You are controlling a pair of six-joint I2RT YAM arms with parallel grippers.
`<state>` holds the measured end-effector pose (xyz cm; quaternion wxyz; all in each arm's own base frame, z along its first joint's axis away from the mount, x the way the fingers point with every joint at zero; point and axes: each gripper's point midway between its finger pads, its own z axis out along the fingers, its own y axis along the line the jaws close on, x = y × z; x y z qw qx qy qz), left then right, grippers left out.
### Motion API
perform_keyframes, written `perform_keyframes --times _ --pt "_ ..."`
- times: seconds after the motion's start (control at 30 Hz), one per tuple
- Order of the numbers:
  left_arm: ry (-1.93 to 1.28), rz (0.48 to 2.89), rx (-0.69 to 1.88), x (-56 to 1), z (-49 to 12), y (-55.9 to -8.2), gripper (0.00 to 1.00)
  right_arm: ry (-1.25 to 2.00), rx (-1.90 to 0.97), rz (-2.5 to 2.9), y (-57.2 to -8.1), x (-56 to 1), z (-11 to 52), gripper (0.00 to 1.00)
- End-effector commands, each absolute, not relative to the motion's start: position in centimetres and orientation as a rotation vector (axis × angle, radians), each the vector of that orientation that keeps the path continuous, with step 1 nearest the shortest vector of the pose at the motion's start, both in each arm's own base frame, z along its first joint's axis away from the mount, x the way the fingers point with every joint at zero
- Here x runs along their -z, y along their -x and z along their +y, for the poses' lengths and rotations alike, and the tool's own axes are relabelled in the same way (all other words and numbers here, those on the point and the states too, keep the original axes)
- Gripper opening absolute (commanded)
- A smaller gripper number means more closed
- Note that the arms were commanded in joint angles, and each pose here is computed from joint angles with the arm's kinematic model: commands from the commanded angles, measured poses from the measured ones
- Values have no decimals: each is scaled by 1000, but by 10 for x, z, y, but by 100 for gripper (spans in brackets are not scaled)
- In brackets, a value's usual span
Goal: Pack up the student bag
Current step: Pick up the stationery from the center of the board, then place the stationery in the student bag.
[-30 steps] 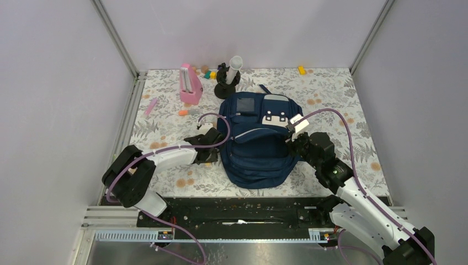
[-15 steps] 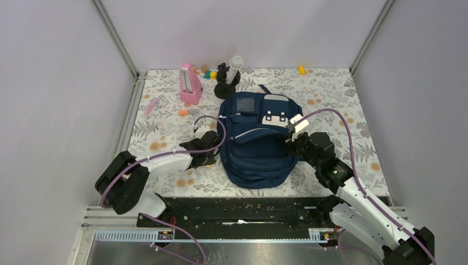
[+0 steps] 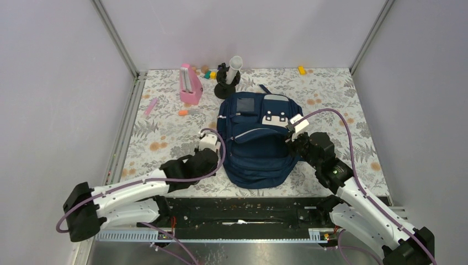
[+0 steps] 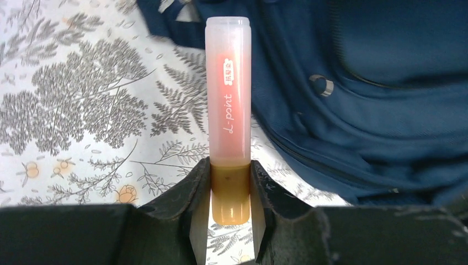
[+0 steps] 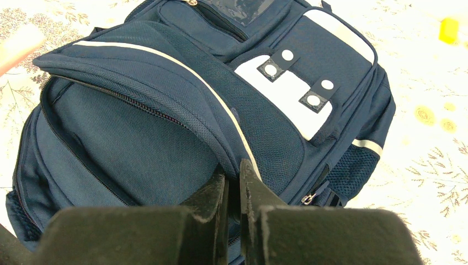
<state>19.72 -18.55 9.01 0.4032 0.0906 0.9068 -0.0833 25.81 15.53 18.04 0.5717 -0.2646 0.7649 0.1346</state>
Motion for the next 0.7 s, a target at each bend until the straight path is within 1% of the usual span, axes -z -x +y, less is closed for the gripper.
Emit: perform_keyframes --times 0.0,0.1,0.2,0.33,0.5,0.67 --pt "-467 2138 266 -132 -201 -192 12 534 -344 1654 -268 -232 158 0" --pt "-637 2051 393 -151 -229 -171 12 524 -334 1650 -269 -234 156 0" --pt "-789 1998 383 -164 -245 -156 12 513 -325 1646 -270 -236 154 0" --pt "-975 1948 336 -176 -265 -149 12 513 -325 1646 -270 -236 154 0" --pt "-1199 1835 267 -191 -304 -159 12 512 -328 1641 -268 -238 154 0" --pt "-1323 1718 157 -194 -340 -181 10 505 -327 1638 -266 -238 152 0"
